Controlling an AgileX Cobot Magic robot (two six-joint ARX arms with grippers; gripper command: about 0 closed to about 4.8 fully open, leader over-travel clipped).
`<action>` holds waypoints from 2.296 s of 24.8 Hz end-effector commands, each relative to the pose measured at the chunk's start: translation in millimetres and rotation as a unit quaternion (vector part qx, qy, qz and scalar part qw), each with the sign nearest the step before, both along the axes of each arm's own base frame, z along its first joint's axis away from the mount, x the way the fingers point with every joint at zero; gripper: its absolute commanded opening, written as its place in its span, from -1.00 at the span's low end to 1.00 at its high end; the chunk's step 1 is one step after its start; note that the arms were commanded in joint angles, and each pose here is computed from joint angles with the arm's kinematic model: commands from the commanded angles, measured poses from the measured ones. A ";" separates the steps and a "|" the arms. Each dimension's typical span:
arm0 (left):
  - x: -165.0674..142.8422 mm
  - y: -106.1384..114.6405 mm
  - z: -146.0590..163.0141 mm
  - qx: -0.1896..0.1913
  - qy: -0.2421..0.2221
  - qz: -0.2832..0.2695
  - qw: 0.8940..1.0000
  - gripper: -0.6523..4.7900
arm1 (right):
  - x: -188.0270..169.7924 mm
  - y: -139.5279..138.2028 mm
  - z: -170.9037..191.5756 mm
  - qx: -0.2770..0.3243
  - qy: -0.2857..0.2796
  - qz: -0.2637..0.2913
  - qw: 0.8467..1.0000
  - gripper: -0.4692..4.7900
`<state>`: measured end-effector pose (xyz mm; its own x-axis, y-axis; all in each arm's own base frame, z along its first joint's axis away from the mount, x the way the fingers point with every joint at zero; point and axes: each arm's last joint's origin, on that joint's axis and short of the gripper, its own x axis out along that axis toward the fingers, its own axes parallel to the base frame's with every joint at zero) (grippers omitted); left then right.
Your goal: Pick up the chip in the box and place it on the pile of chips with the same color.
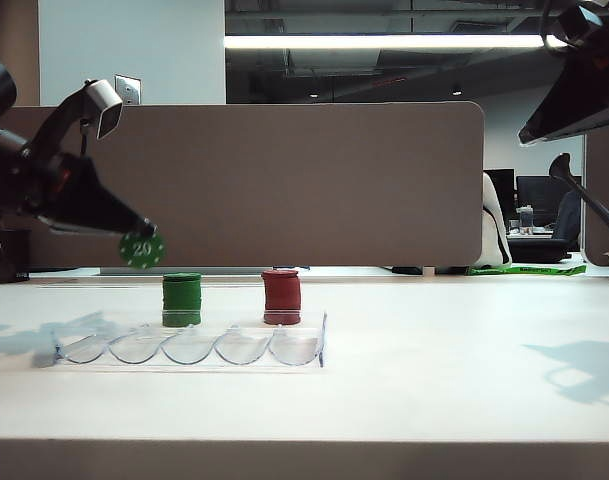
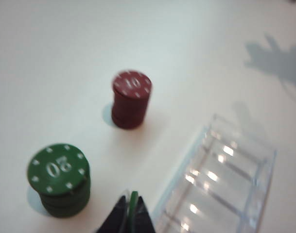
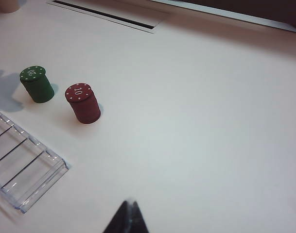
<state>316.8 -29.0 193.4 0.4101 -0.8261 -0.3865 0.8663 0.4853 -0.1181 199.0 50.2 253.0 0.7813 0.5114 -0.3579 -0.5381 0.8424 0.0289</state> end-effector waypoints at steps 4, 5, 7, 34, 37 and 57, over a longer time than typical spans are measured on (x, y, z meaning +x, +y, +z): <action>17.4 1.6 28.8 -0.120 0.024 0.094 0.988 -0.78 | 0.2 0.0 2.6 0.001 -0.008 0.000 1.000 -0.82; 19.0 2.0 31.5 -0.134 0.030 0.110 0.984 -0.78 | 0.2 0.0 2.6 0.001 -0.008 0.000 1.000 -0.82; 21.9 3.0 35.9 -0.166 0.053 0.151 0.973 -0.78 | 0.2 0.0 2.7 0.001 -0.008 0.000 1.000 -0.82; 56.6 -0.8 -36.0 -0.313 0.266 0.247 0.878 -0.78 | 2.9 -0.1 0.3 -0.004 -0.005 -0.010 1.000 -0.82; 55.8 -8.5 -36.2 -0.302 0.256 0.236 0.888 -0.78 | 6.1 0.6 -3.6 -0.006 0.005 -0.010 1.000 -0.82; 51.5 -15.0 -45.5 -0.268 0.284 0.219 0.894 -0.78 | 8.1 0.9 -3.1 -0.005 -0.003 -0.011 1.000 -0.82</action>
